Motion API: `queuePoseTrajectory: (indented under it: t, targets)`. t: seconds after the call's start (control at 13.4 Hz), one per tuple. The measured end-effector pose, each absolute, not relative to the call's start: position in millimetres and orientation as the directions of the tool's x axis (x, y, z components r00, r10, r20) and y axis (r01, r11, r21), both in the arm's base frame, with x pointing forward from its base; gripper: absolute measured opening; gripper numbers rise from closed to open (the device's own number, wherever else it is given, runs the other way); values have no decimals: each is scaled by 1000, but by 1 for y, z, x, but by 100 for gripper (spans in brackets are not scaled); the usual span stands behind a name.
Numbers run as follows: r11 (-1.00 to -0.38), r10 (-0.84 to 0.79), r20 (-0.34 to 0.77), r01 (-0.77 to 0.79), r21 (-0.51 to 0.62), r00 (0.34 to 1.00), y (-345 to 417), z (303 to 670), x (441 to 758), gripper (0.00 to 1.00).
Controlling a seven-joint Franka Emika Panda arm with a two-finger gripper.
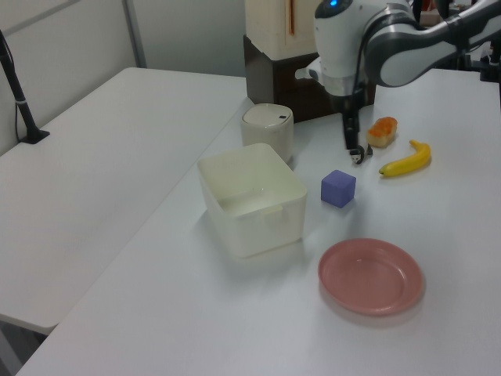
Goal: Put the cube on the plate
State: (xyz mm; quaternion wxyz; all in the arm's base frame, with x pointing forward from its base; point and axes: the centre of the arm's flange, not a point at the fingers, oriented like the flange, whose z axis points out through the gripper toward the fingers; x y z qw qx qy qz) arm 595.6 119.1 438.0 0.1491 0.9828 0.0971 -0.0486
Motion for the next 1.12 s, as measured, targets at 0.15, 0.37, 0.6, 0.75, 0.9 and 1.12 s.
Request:
queuePoseTrajectory:
  t: [0.15, 0.37, 0.6, 0.75, 0.9, 1.12]
  targets:
    - [-960, 63, -46, 74, 269, 997, 125, 435, 607, 100]
    - [-961, -113, 22, -115, 250, 993, 132, 413, 617, 100]
    - [-929, -271, 16, -265, 259, 963, 134, 374, 616, 100]
    - [-914, -315, 6, -304, 270, 949, 134, 360, 613, 100]
    - [-907, -330, -2, -316, 277, 944, 133, 352, 611, 100]
    - [-905, -337, -3, -323, 278, 941, 131, 351, 611, 100]
